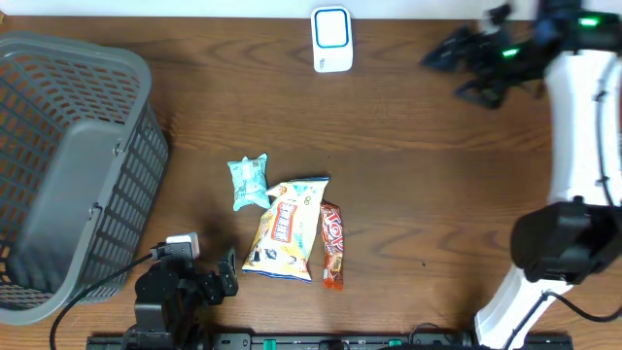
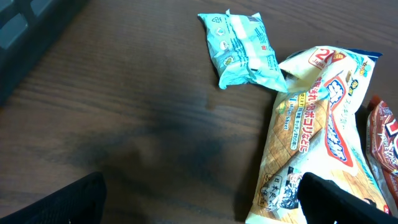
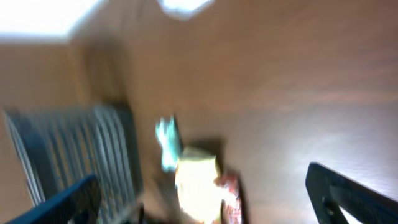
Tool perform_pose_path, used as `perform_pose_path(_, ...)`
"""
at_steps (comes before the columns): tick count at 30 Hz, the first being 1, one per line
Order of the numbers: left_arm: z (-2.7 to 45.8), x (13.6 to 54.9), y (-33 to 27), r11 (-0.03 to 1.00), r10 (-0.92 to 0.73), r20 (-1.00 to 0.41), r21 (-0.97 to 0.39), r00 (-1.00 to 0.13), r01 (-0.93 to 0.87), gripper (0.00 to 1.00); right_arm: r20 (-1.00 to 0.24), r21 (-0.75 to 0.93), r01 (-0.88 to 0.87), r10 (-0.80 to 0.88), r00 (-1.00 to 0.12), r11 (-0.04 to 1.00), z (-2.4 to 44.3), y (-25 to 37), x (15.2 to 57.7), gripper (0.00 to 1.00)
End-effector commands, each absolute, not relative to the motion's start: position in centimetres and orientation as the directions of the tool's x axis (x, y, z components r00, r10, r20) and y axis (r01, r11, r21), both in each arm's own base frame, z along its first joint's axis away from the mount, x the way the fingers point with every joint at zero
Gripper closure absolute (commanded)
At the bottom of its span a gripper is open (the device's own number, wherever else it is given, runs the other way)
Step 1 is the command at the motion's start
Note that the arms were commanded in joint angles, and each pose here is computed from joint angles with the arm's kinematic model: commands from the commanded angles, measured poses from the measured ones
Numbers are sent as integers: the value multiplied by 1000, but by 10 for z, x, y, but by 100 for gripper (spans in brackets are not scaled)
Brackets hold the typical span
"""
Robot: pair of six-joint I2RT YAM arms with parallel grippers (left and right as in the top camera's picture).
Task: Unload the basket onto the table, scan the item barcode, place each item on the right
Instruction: 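Reach the right gripper to the red Top bar and grasp it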
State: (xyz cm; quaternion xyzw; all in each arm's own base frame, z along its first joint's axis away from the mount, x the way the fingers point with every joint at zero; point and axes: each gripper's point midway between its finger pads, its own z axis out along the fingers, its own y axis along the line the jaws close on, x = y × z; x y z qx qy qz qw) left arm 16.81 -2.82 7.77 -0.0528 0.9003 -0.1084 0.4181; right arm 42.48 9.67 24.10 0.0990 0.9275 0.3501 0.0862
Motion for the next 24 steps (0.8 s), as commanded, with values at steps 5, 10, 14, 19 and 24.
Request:
perform_pose_path(5, 62, 160, -29, 969, -189, -697, -245, -692, -18, 2, 8, 300, -96, -103, -995, 949, 171, 167, 355, 1)
perform_pose_path(10, 62, 160, -29, 969, -189, -697, -245, -692, -18, 2, 52, -30, -106, -104, -993, 994, 128, 186, 315, 1)
perform_pose_path(14, 62, 160, -29, 969, -189, -697, -245, -692, -18, 2, 25, -127, -126, -124, -992, 984, 100, 211, 292, 1)
perform_pose_path(19, 62, 160, -29, 969, -189, -697, -245, -692, -18, 2, -13, -112, -188, -191, -982, 976, 59, 246, 268, 1)
perform_pose_path(24, 62, 160, -29, 969, -189, -697, -245, -692, -18, 2, -39, -125, -210, -216, -976, 970, 37, 256, 254, 1)
